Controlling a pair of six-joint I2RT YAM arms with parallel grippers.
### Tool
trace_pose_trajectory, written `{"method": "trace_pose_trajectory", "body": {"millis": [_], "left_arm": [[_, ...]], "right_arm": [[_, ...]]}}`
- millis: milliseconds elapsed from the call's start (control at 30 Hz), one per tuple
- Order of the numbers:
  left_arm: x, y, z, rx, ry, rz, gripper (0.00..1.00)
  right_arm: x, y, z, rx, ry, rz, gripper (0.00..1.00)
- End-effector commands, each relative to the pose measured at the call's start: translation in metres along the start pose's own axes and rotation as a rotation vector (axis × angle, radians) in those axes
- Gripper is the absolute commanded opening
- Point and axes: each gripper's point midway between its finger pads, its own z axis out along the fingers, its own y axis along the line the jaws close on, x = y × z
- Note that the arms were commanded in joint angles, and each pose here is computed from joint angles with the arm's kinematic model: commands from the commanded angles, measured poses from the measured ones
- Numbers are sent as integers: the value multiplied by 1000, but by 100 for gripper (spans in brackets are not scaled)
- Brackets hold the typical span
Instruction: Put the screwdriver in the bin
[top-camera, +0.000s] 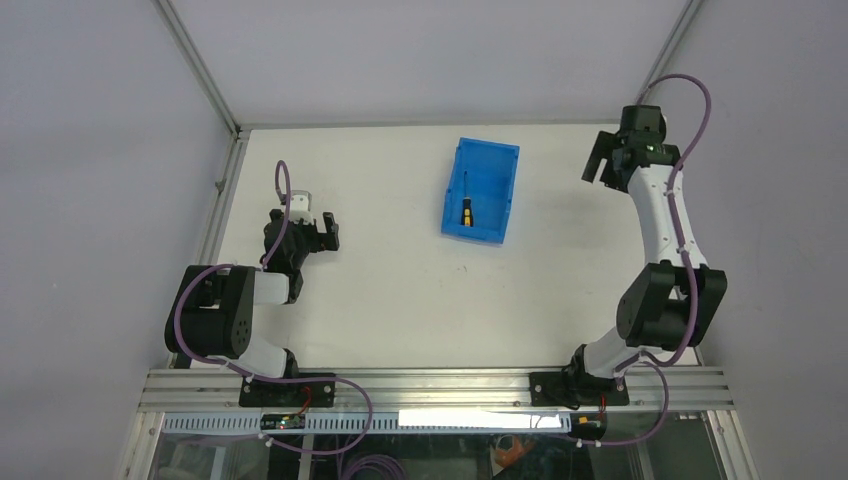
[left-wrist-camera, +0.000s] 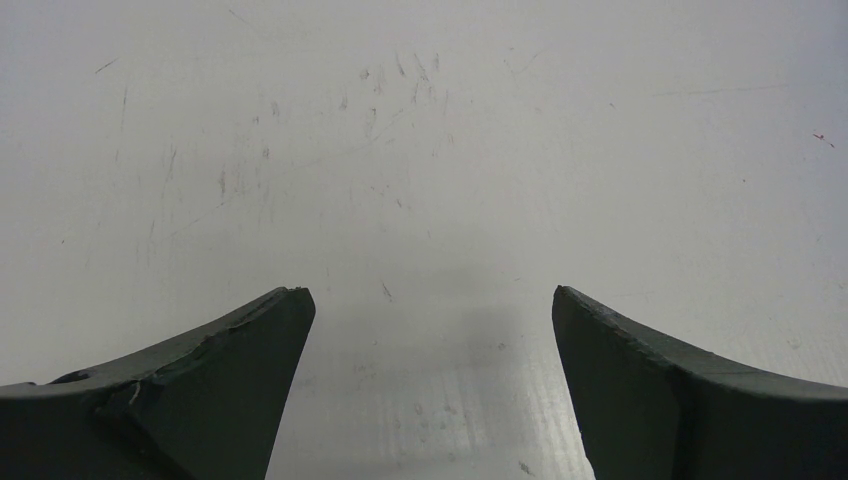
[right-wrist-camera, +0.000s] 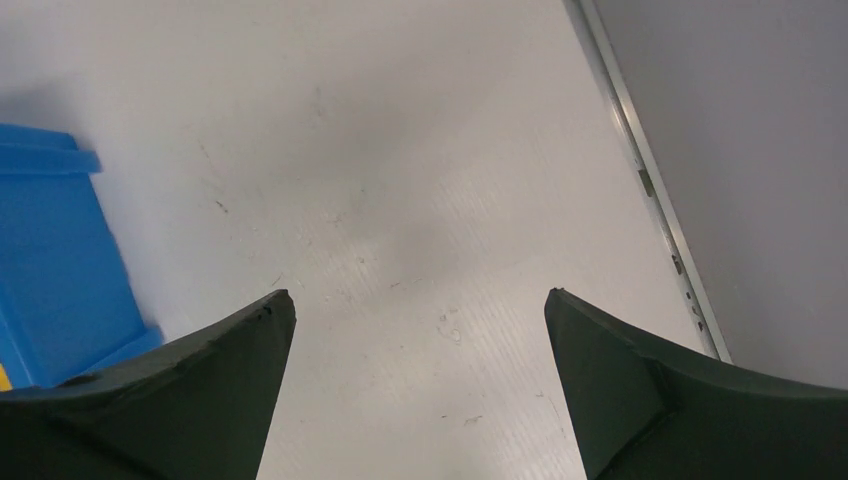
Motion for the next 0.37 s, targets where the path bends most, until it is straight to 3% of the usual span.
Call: {"method": "trace_pose_trajectory", "body": {"millis": [0,333], "left_arm": [[-22,1,4,-8,-65,-11,99],[-22,2,3,-9,-66,-11,99]], "right_arm": [[-16,-17,-24,-19,-72,22,99],[-17,-17,-30,-39,-112,37,99]]}}
